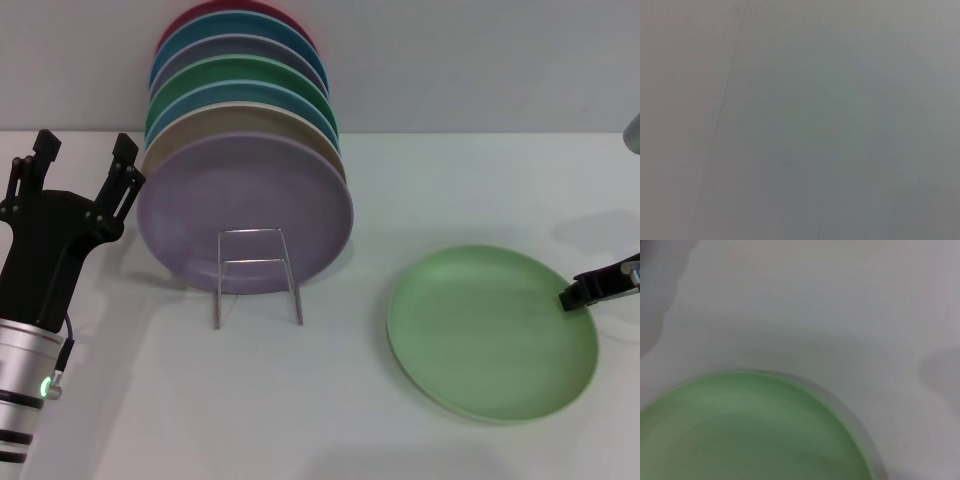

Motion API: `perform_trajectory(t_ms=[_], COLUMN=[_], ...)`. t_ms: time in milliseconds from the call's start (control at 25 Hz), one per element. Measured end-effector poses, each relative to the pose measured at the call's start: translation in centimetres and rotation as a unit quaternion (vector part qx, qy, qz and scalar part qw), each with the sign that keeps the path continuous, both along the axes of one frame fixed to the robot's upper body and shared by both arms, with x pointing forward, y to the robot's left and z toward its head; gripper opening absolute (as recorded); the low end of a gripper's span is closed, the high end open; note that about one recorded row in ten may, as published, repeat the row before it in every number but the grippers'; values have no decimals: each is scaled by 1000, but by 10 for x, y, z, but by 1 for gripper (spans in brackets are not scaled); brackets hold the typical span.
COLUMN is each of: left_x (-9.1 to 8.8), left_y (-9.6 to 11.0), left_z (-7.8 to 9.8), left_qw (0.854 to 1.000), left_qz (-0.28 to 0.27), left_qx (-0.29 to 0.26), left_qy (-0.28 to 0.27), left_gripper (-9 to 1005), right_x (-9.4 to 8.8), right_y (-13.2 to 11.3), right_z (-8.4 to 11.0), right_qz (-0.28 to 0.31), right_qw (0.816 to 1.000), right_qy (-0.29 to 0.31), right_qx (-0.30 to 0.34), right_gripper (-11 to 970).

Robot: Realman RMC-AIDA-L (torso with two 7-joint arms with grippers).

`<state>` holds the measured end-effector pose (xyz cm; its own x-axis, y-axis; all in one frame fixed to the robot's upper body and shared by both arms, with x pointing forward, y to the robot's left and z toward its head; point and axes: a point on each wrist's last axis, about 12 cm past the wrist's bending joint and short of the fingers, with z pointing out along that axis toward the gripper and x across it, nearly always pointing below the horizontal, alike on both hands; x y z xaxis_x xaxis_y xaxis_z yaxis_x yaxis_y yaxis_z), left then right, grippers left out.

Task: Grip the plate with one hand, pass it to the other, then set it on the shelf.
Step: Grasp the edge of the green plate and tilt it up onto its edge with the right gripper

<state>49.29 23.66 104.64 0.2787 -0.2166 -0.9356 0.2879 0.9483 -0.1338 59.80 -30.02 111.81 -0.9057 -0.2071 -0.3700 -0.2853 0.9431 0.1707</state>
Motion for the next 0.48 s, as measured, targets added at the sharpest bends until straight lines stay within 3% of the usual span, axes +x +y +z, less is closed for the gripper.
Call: perform_trajectory(t_ms=[360, 480], left_x=[-1, -1], left_y=[1, 2], left_z=[0, 0], left_qw=[1000, 1000], left_qz=[1, 2], left_qx=[0, 1], left_qy=[-1, -1], left_gripper=[819, 819], right_x=[-1, -1], right_y=[0, 0], right_z=[-4, -4], right_qz=[6, 5], right_qw=[1000, 1000], right_qy=[-4, -4], right_qx=[0, 0], right_gripper=[155, 92])
